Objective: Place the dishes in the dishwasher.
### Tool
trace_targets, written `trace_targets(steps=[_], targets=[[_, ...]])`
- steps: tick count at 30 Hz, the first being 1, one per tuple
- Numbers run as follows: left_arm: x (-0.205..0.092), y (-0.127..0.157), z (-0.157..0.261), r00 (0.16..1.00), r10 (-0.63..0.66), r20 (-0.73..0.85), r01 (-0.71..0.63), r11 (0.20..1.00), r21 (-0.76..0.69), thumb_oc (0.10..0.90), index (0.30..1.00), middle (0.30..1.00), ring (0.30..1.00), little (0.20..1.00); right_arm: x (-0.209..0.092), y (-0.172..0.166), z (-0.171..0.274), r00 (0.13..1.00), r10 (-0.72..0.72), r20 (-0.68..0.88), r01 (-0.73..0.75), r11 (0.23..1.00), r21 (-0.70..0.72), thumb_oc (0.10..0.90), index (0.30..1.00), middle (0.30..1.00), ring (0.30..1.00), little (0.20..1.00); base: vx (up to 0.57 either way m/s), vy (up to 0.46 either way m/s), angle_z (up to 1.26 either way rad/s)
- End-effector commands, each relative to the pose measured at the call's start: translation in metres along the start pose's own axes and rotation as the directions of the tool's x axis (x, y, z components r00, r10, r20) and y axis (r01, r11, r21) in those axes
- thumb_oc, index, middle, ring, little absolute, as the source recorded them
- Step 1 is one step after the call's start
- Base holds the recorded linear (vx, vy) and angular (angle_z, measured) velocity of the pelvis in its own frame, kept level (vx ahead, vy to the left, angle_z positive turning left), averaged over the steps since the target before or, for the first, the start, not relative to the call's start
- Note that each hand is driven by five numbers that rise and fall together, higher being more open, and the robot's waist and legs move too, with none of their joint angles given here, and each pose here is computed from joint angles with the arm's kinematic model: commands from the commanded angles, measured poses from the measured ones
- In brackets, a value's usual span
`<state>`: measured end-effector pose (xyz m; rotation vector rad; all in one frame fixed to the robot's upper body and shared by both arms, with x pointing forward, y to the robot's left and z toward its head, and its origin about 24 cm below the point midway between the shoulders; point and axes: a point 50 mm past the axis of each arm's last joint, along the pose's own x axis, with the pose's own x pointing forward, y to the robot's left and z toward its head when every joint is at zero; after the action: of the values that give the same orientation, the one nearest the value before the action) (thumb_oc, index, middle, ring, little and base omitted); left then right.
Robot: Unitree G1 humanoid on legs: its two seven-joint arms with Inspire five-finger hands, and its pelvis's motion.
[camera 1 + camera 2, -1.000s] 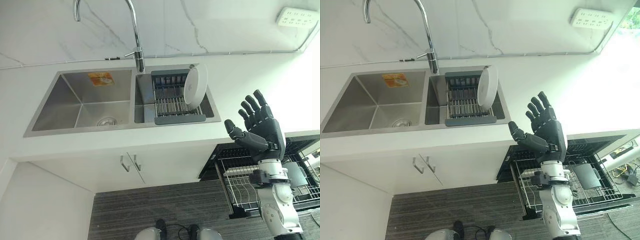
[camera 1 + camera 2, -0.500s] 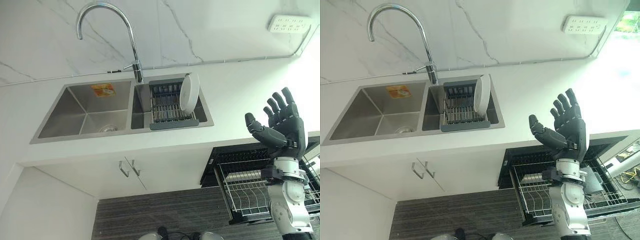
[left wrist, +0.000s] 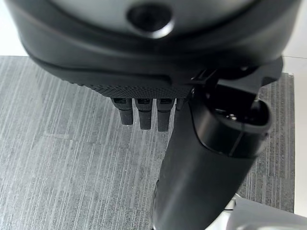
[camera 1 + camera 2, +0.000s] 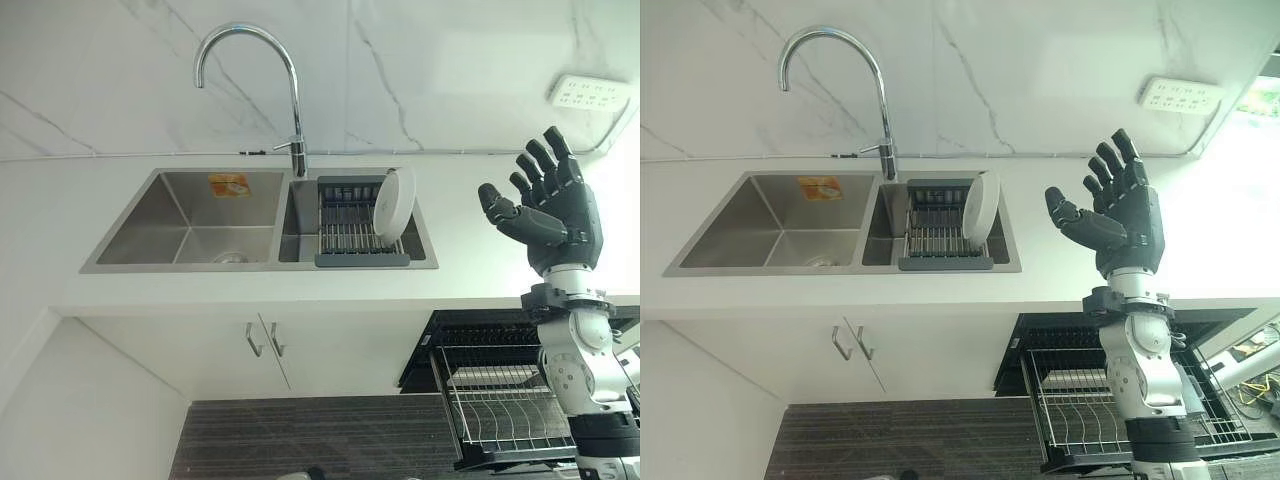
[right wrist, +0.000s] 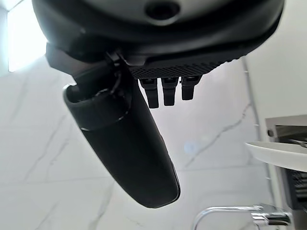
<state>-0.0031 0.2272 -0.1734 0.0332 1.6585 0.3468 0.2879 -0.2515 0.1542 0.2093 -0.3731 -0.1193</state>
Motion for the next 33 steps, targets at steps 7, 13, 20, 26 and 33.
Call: trace_targets(steps=[7,13,20,26,33], targets=[[0.000,0.035,0.001,0.997,0.082,-0.015,-0.081,0.995,0.066,0.800,0.900,0.900,0.900,0.900,0.042,-0.004,0.062,0.975,-0.029,0.220,0.042,0.998,-0.055,0.800,0.900,0.900,0.900,0.900,0.03,-0.022,0.04],[-0.001,0.040,0.002,0.996,0.082,-0.022,-0.081,0.994,0.067,0.800,0.900,0.900,0.900,0.900,0.056,-0.008,0.064,0.979,-0.048,0.196,0.059,0.997,-0.049,0.800,0.900,0.900,0.900,0.900,0.03,-0.010,0.06],[-0.001,0.045,-0.002,0.996,0.082,-0.026,-0.079,0.993,0.087,0.800,0.900,0.900,0.900,0.900,0.062,-0.008,0.059,0.984,-0.051,0.172,0.056,0.998,-0.025,0.800,0.900,0.900,0.900,0.900,0.02,0.002,0.09],[-0.002,0.048,0.005,0.996,0.093,-0.011,-0.091,0.987,0.133,0.800,0.900,0.900,0.900,0.900,0.071,-0.005,0.058,0.987,-0.065,0.148,0.068,0.998,-0.015,0.800,0.900,0.900,0.900,0.900,0.01,0.009,0.06],[-0.001,0.050,0.002,0.996,0.091,-0.023,-0.087,0.988,0.126,0.800,0.900,0.900,0.900,0.900,0.080,0.000,0.056,0.989,-0.073,0.132,0.080,0.996,-0.043,0.800,0.900,0.900,0.900,0.900,0.02,0.027,0.07]])
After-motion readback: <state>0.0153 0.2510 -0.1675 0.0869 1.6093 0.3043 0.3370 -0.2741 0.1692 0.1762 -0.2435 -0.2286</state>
